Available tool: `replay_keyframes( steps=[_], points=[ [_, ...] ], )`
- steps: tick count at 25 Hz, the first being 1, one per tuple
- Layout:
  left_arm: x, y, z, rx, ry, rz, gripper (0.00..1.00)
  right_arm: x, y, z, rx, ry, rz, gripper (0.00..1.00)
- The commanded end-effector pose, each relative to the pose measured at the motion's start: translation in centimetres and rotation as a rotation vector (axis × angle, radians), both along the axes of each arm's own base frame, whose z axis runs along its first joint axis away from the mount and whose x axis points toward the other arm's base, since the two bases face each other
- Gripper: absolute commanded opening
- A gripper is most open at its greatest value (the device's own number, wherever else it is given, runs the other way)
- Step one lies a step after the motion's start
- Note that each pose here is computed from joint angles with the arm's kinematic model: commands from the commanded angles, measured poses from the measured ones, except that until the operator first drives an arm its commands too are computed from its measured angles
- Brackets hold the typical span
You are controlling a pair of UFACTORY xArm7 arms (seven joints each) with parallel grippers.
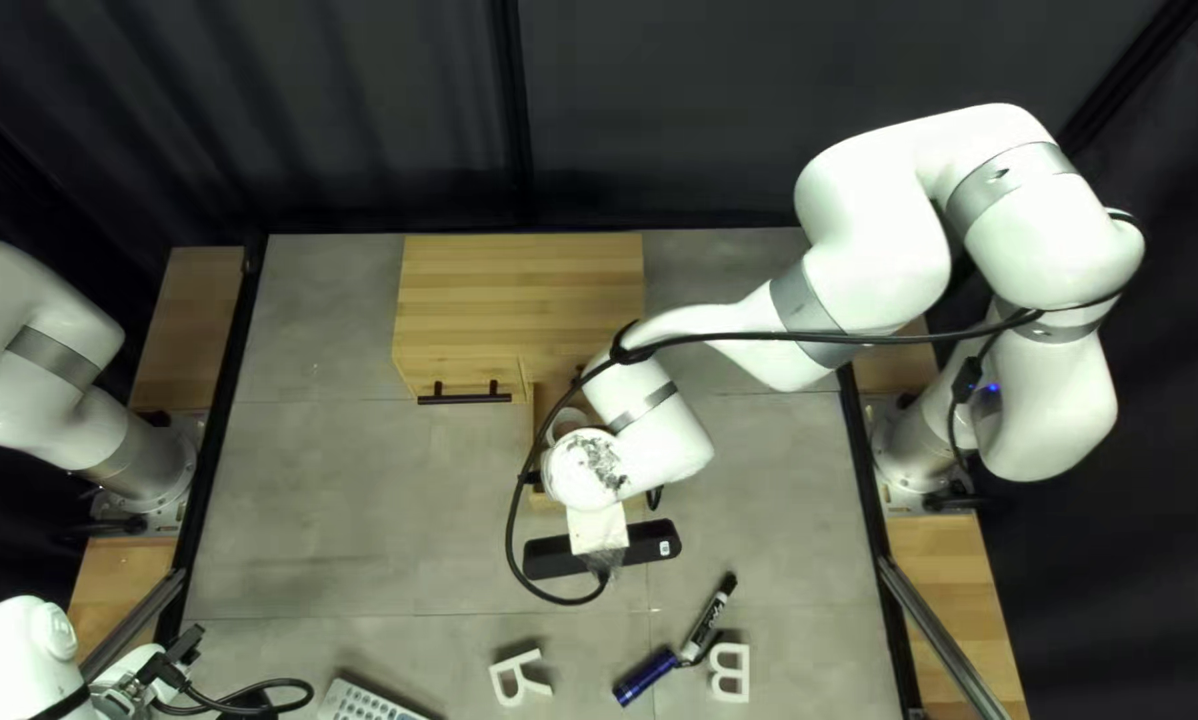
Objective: Open drawers and place objects into drawer and close
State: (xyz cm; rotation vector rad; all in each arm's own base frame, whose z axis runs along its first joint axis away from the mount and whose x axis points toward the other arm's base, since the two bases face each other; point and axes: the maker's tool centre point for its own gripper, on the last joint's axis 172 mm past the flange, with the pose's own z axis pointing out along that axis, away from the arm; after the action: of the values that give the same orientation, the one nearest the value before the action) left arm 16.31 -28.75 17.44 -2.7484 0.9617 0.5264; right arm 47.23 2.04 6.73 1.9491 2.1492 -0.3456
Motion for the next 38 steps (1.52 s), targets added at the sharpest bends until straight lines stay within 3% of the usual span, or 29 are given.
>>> replay_keyframes(
  steps=[1, 38],
  points=[
    [0.0, 0.0, 0.0, 0.0, 0.0, 0.0, 1.0, 0.2, -0.4, -0.1, 0.001, -0.003, -0.007, 1.0],
    [0.0, 0.0, 0.0, 0.0, 0.0, 0.0, 1.0, 0.4, -0.2, -1.8, 0.009, -0.01, -0.003, 1.0]
  ],
)
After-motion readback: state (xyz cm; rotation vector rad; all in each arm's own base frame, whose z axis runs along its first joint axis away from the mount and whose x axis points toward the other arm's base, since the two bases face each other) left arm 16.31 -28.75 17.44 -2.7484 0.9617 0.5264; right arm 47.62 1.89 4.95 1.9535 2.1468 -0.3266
